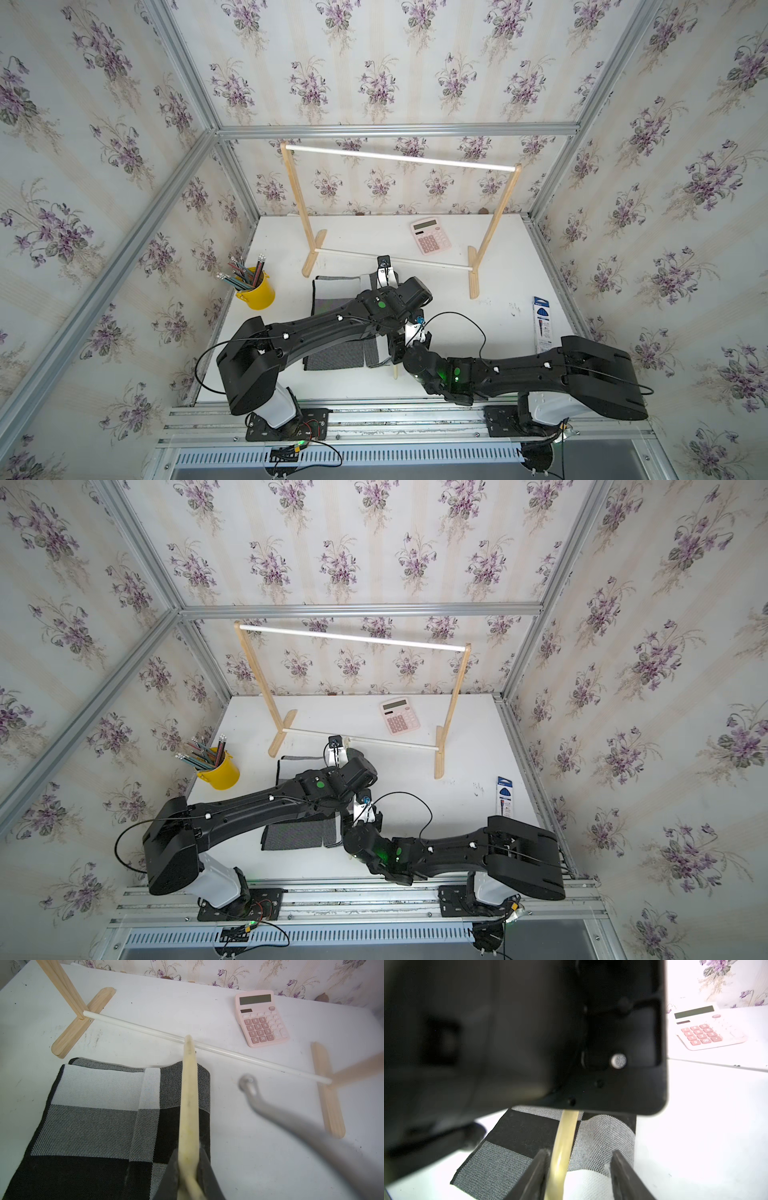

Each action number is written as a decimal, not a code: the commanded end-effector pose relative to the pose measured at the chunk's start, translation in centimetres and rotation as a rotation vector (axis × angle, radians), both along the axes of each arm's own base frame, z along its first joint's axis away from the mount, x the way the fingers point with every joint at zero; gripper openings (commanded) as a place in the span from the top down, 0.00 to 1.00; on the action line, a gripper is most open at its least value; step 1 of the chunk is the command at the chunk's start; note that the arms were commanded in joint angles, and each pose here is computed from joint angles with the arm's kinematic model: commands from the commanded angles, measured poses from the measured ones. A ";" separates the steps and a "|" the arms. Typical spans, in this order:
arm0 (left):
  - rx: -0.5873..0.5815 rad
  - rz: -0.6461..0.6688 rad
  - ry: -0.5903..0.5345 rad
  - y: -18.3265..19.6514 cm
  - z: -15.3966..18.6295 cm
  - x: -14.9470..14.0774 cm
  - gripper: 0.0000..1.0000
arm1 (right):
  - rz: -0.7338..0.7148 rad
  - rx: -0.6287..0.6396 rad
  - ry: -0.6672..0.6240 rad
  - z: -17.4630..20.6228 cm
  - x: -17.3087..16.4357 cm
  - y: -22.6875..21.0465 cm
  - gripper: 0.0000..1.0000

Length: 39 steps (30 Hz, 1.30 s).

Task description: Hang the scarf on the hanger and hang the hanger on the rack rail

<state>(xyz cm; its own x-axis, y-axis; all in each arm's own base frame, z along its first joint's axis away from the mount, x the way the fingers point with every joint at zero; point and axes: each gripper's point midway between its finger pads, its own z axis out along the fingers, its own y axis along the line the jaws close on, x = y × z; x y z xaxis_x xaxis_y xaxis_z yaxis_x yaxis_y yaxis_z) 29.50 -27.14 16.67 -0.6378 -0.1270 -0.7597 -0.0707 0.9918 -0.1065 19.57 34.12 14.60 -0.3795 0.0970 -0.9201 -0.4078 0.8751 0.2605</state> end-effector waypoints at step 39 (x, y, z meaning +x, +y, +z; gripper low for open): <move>0.073 -0.001 -0.071 3.0 4.4 -0.8 0.32 | 0.003 0.043 0.059 -1.6 0.6 0.9 1.00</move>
<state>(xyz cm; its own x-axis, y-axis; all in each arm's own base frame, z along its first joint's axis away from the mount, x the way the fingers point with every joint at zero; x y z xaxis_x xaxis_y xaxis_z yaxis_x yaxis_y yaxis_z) 28.78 -24.81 19.94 -0.5930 -0.0853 -0.8007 -0.0574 0.9963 -0.0637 19.94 35.39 13.60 -0.4294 0.1545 -0.8898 -0.4051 0.8476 0.3427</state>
